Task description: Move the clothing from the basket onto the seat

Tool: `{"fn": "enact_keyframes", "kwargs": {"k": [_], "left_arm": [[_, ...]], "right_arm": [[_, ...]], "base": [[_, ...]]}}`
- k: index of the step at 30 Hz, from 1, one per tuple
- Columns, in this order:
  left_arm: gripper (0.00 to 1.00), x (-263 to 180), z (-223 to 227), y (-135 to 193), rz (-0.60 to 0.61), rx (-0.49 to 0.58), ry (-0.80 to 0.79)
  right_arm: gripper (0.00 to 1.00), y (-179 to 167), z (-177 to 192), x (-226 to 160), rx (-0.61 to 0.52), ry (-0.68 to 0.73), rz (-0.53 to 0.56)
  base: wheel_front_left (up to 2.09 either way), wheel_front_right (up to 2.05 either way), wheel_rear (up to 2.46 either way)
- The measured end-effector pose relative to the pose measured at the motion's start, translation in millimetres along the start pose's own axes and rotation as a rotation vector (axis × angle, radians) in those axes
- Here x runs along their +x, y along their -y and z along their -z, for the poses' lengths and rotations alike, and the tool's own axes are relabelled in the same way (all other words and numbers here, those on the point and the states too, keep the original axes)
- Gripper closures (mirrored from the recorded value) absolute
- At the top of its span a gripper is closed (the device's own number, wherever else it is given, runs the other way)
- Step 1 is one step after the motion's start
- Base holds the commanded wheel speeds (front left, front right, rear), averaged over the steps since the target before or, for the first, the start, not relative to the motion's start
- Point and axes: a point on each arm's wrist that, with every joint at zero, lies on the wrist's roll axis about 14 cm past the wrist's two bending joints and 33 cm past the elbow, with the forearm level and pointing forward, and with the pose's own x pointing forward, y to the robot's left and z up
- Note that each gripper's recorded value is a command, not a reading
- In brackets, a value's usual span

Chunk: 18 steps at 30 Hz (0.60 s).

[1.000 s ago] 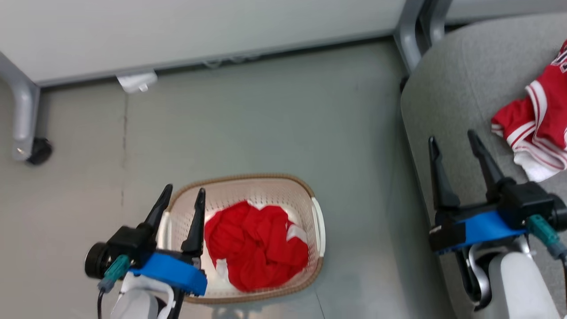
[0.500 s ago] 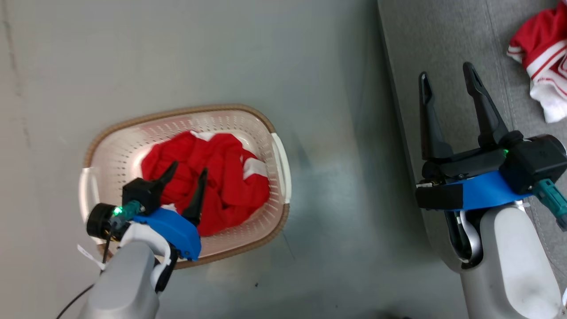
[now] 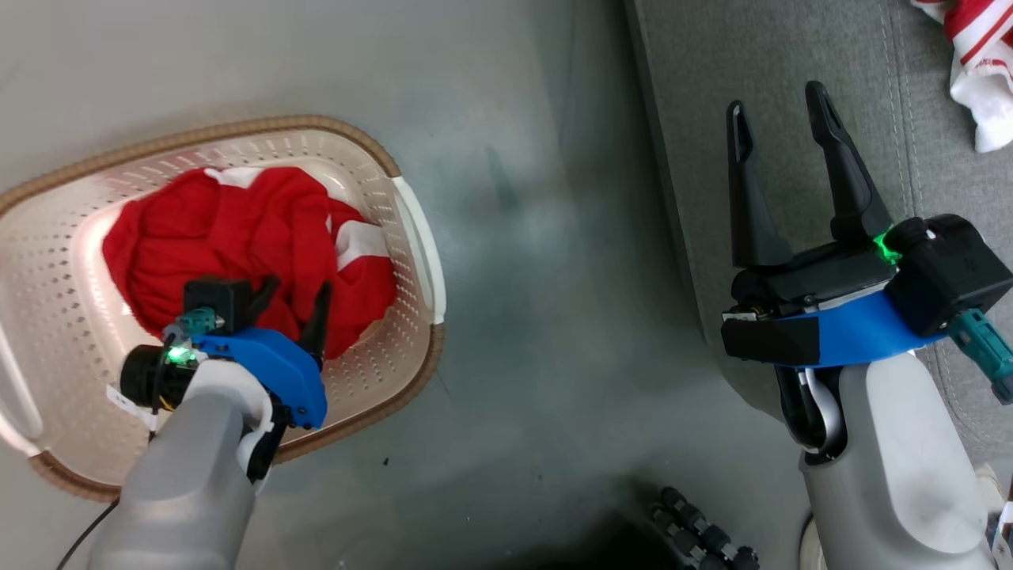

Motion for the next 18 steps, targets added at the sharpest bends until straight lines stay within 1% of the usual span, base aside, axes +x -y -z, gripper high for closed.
{"fn": "enact_keyframes", "kwargs": {"k": [9, 12, 18], "left_arm": [[0.00, 25.5, 25.2, -5.3, 0.011, -0.029, -0.072], [0.00, 28.0, 30.7, -5.2, 0.009, -0.039, -0.090], [0.00, 26.5, 42.8, -17.1, -0.032, -0.055, -0.146]], "right_arm": [[0.00, 9.7, 21.0, -3.3, -0.004, -0.043, 0.024], [0.00, 9.9, 25.0, -4.4, -0.003, -0.052, 0.026], [0.00, 7.0, 31.1, -7.5, 0.004, -0.065, 0.023]], "base": [[0.00, 0.00, 0.00], [0.00, 0.00, 0.00], [0.00, 0.00, 0.00]]}}
